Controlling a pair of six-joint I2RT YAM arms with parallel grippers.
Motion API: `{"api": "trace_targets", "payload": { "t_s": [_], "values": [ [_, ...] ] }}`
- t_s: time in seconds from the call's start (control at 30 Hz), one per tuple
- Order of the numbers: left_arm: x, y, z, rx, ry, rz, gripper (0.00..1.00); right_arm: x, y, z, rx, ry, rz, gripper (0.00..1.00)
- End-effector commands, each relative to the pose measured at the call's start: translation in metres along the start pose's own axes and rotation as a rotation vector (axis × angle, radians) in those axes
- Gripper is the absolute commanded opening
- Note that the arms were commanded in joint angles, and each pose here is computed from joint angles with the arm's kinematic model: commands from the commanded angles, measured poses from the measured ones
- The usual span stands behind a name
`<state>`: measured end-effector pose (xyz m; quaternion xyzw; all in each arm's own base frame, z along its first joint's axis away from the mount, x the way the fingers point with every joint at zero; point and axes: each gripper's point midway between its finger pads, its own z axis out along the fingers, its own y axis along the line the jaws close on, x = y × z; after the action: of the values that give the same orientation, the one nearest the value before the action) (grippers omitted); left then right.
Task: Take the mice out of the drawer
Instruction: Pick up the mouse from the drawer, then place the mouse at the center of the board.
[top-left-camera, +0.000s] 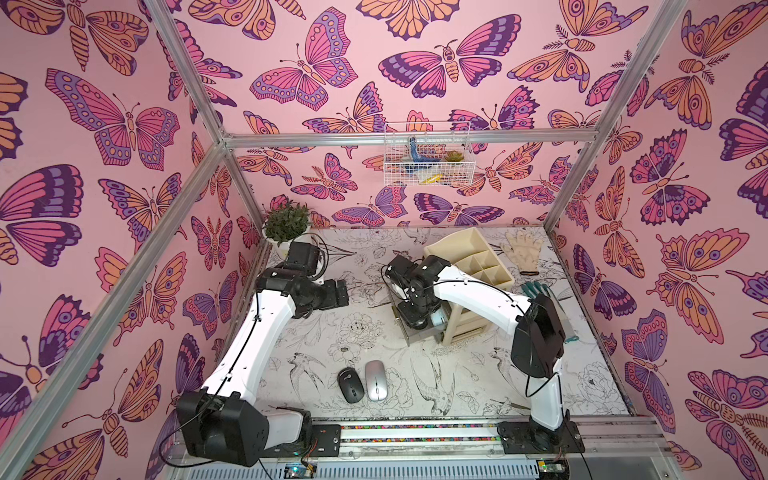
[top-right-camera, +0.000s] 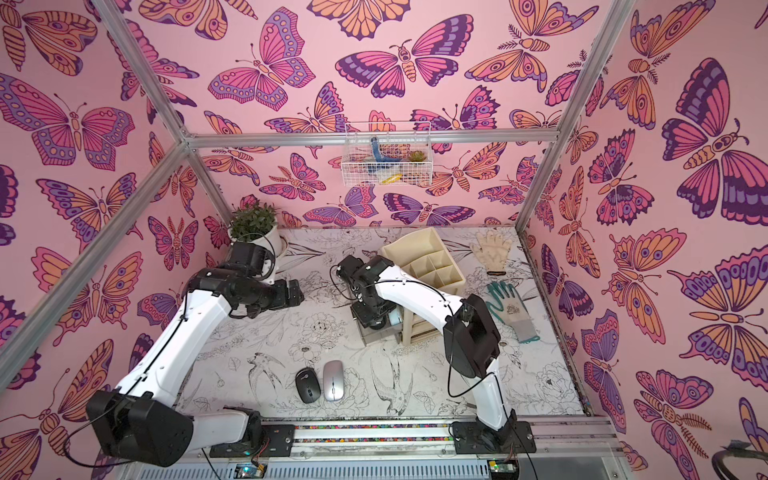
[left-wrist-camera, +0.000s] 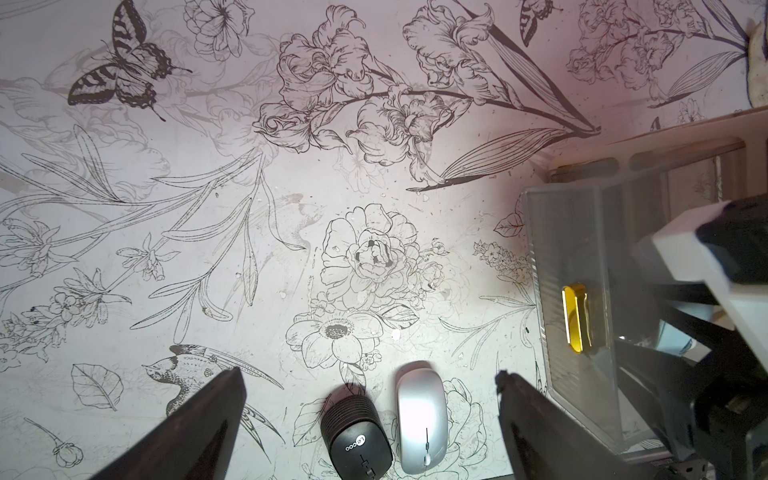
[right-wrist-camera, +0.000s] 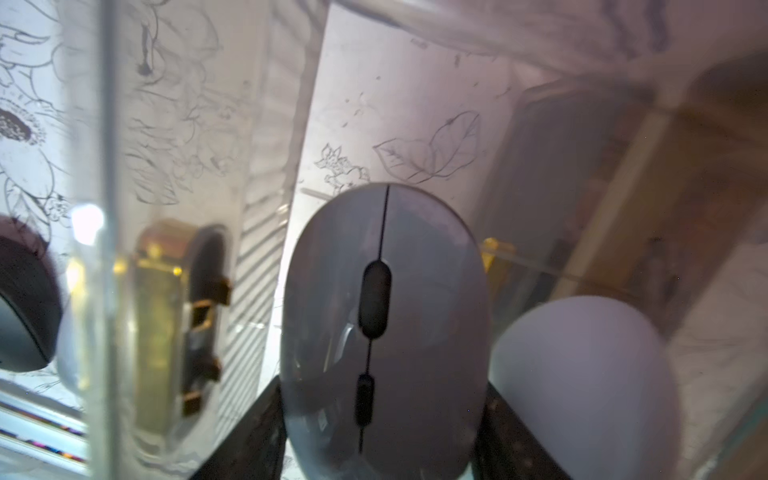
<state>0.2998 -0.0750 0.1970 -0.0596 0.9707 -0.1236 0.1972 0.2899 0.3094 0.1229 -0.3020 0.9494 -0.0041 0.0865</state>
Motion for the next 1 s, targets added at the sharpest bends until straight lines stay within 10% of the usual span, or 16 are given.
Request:
{"api": "trace_targets", "payload": {
  "t_s": [0.0, 0.53, 0.77, 0.97],
  "values": [
    [0.000, -0.002, 0.005, 0.017, 0.017, -0.010, 1.00, -0.007, -0.014, -0.033, 0.056, -0.054, -0.024, 0.42],
    [-0.006, -0.004, 0.012, 0.022, 0.027, 0.000, 1.00, 0.046, 0.052, -0.110, -0.053, -0.224, -0.056, 0.42],
    [-0.008, -0.007, 0.014, 0.038, 0.030, -0.002, 1.00, 0.135, 0.101, -0.063, -0.186, -0.155, 0.065, 0.43],
    [-0.009, -0.011, 0.011, 0.055, 0.019, -0.002, 0.99, 0.136, 0.133, -0.017, -0.334, -0.182, 0.184, 0.44]
  ]
}}
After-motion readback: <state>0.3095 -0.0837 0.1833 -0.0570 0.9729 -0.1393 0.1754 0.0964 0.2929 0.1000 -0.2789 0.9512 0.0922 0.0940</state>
